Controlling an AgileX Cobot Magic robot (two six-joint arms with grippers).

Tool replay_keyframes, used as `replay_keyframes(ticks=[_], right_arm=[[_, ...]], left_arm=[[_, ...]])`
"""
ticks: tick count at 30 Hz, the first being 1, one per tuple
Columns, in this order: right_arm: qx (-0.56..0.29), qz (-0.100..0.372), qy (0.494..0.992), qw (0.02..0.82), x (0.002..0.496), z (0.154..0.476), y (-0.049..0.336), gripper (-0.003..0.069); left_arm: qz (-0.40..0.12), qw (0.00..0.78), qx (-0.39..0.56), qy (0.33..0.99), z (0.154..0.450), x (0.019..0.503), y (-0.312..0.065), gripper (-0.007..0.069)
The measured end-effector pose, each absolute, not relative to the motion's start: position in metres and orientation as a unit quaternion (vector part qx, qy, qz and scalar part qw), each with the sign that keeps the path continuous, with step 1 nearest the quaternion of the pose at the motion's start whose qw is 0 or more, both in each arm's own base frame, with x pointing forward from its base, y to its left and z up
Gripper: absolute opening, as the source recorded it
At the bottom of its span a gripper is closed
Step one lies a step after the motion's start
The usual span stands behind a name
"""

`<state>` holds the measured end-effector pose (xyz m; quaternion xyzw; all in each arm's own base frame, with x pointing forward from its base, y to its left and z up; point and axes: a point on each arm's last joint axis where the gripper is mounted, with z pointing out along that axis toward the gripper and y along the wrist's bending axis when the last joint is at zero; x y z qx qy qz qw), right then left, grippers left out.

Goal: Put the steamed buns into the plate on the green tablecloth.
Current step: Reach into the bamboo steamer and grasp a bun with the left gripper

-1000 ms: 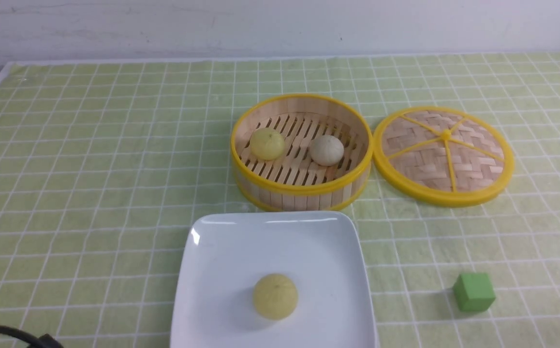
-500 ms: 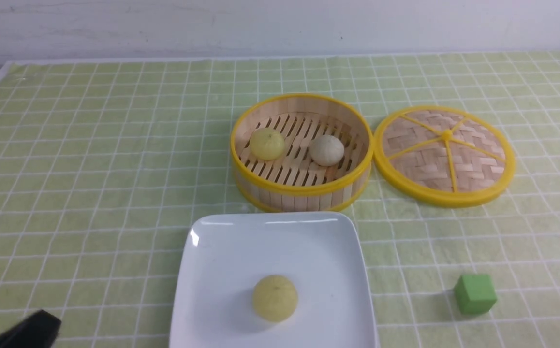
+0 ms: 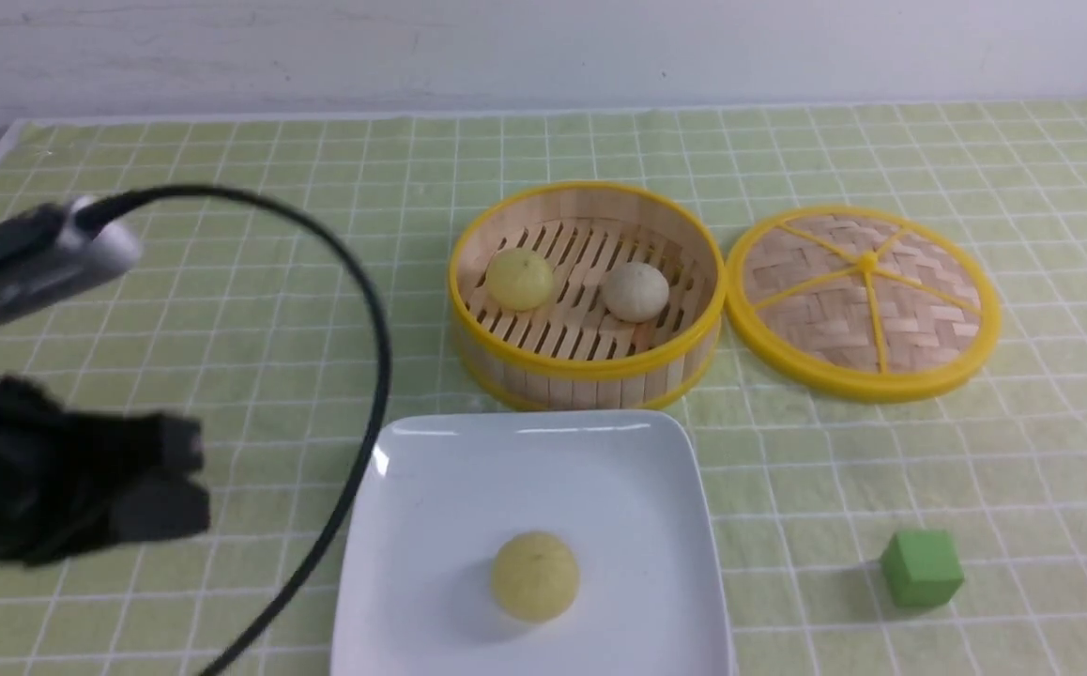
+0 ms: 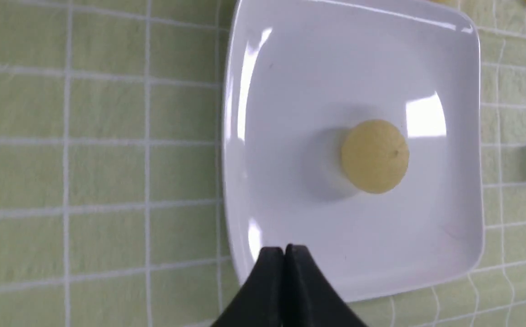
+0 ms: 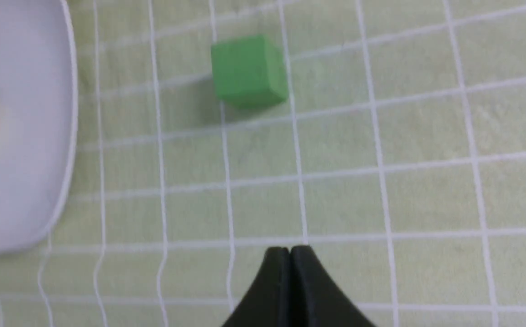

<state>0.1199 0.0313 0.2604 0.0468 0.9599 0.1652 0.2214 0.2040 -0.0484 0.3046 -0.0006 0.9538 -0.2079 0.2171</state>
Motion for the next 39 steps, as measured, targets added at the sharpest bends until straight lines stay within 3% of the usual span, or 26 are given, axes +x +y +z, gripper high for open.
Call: replay_keyframes(ticks=[4, 7, 13, 17, 25, 34, 39], right_arm=[[-0.037, 0.164, 0.976, 0.141, 0.138, 0.262, 0.036, -0.0004], [-0.053, 0.168, 0.976, 0.128, 0.144, 0.26, 0.038, -0.0001], [-0.063, 0.15, 0.975, 0.154, 0.15, 0.26, 0.035, 0.0003], [-0.06, 0.148, 0.972, 0.17, 0.153, 0.261, 0.035, 0.0006], [-0.056, 0.145, 0.97, 0.189, 0.157, 0.261, 0.034, 0.0012], [-0.047, 0.159, 0.971, 0.172, 0.162, 0.256, 0.037, 0.0021], [-0.045, 0.161, 0.971, 0.171, 0.163, 0.256, 0.037, 0.0027]], left_arm=[[-0.244, 0.18, 0.047, 0.952, 0.299, 0.275, -0.067, 0.0083], [-0.247, 0.158, 0.068, 0.954, 0.289, 0.315, -0.083, 0.013], [-0.21, 0.102, 0.119, 0.965, 0.265, 0.403, -0.143, 0.0202], [-0.142, 0.153, 0.128, 0.97, 0.266, 0.448, -0.185, 0.0212], [-0.035, 0.236, 0.155, 0.959, 0.264, 0.458, -0.244, 0.0246], [0.019, 0.215, 0.141, 0.966, 0.22, 0.469, -0.246, 0.0345], [0.047, 0.221, 0.135, 0.965, 0.21, 0.475, -0.243, 0.0328]])
